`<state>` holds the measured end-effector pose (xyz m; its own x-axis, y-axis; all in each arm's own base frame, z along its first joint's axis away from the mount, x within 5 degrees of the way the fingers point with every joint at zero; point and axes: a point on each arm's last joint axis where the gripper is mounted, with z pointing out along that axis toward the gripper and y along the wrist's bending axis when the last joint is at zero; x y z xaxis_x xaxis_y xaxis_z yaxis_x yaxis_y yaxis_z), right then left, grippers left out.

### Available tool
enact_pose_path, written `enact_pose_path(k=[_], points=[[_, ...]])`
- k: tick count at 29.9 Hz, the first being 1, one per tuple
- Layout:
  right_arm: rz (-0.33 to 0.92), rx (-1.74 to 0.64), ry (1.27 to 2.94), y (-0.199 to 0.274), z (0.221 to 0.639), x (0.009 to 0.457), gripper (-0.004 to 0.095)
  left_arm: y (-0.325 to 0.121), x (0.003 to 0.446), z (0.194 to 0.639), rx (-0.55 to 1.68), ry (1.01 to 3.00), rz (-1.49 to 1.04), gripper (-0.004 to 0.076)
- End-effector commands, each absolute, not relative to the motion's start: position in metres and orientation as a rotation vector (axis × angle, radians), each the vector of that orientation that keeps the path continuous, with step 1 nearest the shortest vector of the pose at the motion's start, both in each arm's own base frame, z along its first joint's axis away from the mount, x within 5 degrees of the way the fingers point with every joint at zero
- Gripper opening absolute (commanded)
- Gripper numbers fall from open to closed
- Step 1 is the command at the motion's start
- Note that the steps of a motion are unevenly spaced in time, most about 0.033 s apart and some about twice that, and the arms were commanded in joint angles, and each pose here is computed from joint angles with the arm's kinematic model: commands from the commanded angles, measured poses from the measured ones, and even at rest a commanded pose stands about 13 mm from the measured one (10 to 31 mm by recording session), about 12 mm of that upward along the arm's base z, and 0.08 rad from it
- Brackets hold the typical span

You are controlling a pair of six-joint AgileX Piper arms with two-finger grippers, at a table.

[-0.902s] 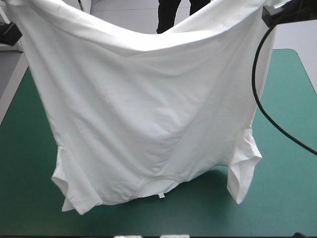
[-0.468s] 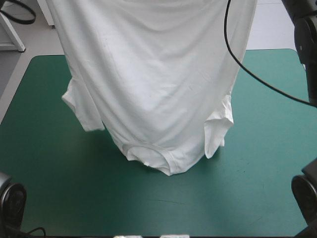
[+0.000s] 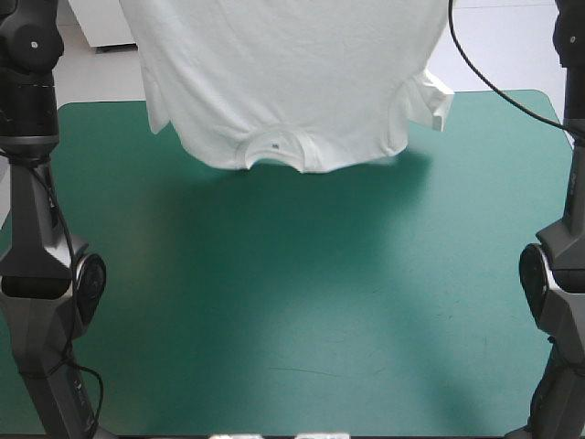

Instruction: Fold the cloth

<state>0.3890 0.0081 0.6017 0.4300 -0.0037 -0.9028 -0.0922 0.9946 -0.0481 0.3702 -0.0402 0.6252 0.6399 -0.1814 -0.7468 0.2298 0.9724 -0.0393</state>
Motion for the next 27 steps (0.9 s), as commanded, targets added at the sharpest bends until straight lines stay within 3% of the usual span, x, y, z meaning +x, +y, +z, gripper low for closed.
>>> enact_pose_path(k=[1, 9, 14, 24, 27], points=[[0.01, -0.08, 0.968, 0.001, 0.628, 0.362, -0.0017, -0.036, 0.351, 0.641, 0.019, 0.719, -0.252, -0.0009], [0.046, -0.127, 1.262, 0.004, 0.566, 0.425, -0.0017, -0.05, 0.414, 0.583, 0.154, 1.074, -0.282, -0.0009], [0.06, -0.173, 1.473, 0.006, 0.527, 0.451, -0.0017, -0.052, 0.427, 0.555, 0.247, 1.327, -0.336, -0.0009], [0.145, -0.302, 1.885, 0.016, 0.462, 0.457, -0.0017, -0.047, 0.427, 0.491, 0.293, 1.999, -0.268, -0.0009], [0.171, -0.328, 2.003, 0.017, 0.446, 0.449, -0.0017, -0.05, 0.431, 0.48, 0.253, 2.065, -0.354, -0.0009]])
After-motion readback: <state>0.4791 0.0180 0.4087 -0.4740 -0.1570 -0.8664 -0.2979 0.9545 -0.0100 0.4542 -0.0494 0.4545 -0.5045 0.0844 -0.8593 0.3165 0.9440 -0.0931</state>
